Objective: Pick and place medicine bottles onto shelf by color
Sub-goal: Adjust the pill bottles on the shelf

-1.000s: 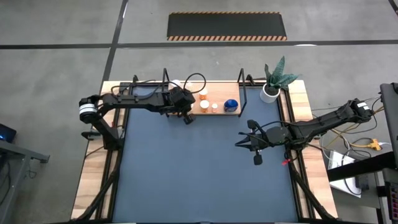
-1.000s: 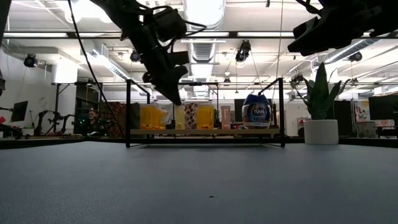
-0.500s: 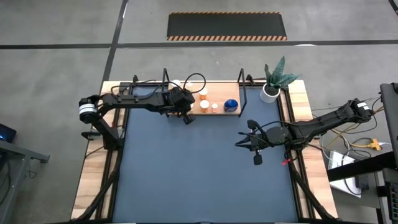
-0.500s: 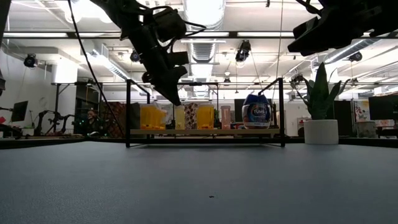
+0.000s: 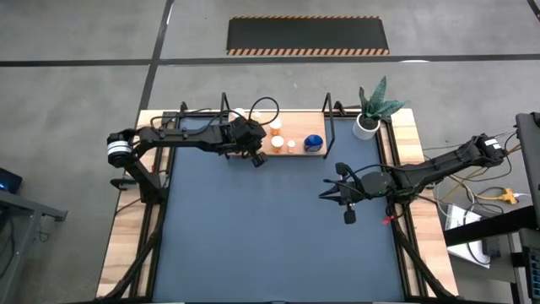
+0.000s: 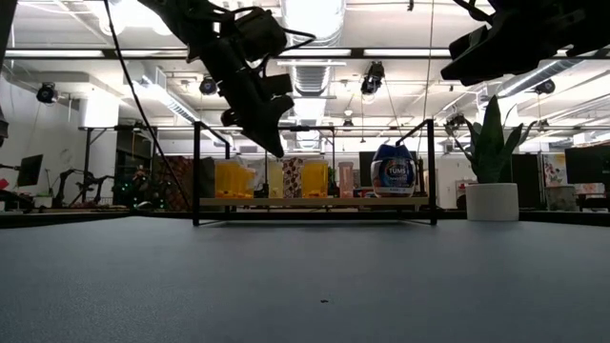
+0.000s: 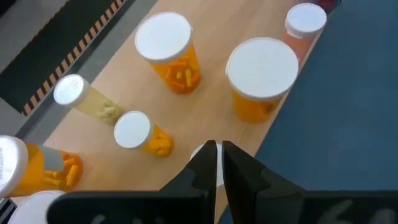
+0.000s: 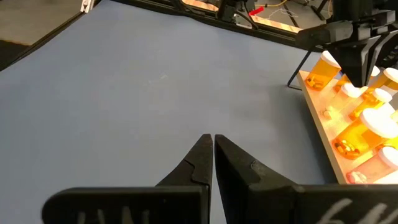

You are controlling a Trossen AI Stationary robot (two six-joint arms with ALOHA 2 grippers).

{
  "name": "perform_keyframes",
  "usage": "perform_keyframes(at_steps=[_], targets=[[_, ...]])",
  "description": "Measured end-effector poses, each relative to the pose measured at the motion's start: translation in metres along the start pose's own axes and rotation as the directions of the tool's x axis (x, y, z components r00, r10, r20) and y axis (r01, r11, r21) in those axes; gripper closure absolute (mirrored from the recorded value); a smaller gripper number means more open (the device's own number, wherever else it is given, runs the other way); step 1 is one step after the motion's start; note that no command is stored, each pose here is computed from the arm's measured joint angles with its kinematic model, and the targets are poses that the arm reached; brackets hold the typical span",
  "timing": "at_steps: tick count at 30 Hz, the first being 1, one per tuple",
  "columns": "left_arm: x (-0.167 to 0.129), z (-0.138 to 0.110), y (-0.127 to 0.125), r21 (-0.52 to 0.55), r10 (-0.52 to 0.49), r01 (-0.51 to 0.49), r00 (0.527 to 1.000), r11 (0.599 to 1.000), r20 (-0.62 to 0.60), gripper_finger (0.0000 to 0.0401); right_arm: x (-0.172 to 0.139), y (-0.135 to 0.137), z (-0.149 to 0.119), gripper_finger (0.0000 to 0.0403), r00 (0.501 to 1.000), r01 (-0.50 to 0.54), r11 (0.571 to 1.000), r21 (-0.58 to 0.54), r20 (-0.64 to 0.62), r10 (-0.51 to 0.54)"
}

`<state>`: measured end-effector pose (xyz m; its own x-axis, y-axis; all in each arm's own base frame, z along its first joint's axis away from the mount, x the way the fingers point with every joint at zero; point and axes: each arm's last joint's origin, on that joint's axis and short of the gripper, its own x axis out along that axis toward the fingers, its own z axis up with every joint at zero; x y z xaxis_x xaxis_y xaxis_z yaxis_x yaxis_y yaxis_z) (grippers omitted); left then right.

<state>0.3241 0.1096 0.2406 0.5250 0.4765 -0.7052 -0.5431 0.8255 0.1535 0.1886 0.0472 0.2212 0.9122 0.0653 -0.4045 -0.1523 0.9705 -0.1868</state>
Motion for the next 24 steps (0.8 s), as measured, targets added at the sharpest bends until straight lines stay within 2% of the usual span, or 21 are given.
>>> perform_keyframes(at_steps=[15,24], targets=[[0.007,-0.016,0.000,-0.024,0.024,-0.025,0.999,0.999,-0.025,0.0393,0.000,0.000,0.000,0.0394,1.000,0.000,1.000,0.008,-0.001,0.000],[-0.006,-0.014,0.003,-0.043,0.013,-0.013,1.000,0.999,-0.015,0.0393,0.000,0.000,0.000,0.0394,1.000,-0.001,1.000,0.008,-0.003,0.001]])
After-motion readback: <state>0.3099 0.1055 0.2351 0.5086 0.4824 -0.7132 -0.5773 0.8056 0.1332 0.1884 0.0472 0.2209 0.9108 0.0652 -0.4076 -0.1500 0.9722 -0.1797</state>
